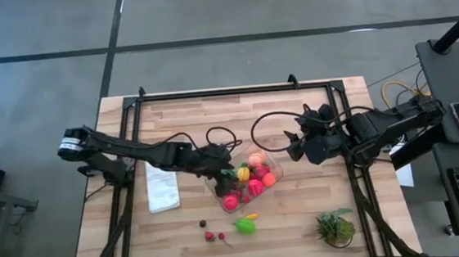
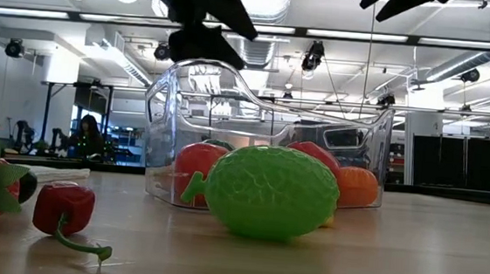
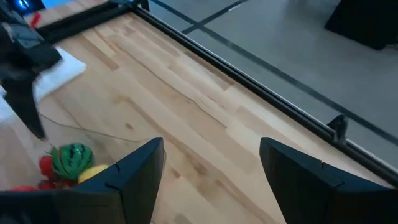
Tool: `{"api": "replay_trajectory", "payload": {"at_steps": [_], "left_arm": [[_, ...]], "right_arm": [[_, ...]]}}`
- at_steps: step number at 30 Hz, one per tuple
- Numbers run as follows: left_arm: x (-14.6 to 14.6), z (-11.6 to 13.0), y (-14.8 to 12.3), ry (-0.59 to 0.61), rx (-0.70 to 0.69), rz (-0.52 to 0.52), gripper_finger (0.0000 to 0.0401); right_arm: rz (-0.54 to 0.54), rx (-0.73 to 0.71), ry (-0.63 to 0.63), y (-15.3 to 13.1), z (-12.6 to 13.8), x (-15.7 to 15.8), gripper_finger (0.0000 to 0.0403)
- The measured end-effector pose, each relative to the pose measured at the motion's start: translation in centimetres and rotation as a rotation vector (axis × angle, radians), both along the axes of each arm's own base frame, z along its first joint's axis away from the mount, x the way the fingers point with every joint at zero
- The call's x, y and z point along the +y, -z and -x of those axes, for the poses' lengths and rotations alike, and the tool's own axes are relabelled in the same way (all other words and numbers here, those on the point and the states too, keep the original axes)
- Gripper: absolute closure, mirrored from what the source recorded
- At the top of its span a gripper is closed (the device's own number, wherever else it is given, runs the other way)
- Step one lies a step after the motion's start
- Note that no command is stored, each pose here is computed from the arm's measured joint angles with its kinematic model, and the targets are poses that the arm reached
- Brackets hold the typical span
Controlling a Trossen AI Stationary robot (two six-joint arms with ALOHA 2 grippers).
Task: Pick and placing Produce into tupperware
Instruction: Put the black cherry into the transparent bin
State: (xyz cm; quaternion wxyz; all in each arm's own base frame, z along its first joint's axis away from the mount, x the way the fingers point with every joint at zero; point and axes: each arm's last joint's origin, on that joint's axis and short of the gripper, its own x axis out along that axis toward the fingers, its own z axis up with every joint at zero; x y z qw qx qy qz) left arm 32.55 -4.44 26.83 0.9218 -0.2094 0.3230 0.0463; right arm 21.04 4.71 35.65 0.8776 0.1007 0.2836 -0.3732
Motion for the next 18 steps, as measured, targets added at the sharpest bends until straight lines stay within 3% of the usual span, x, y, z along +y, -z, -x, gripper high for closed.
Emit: {"api": "replay_trajectory", "payload": {"at_steps": [5, 18], "left_arm": [[-0.3, 1.9, -0.8, 0.088, 0.067, -0.089, 0.0171], [-4.5, 5.8, -0.2, 0.233, 0.274, -0.062, 0.017]], "right_arm": [[0.032, 0.043, -0.028, 0.0, 0.2, -0.1, 0.0145], [0.054, 0.069, -0.01, 0.1, 0.0, -0.9, 0.0145]]}}
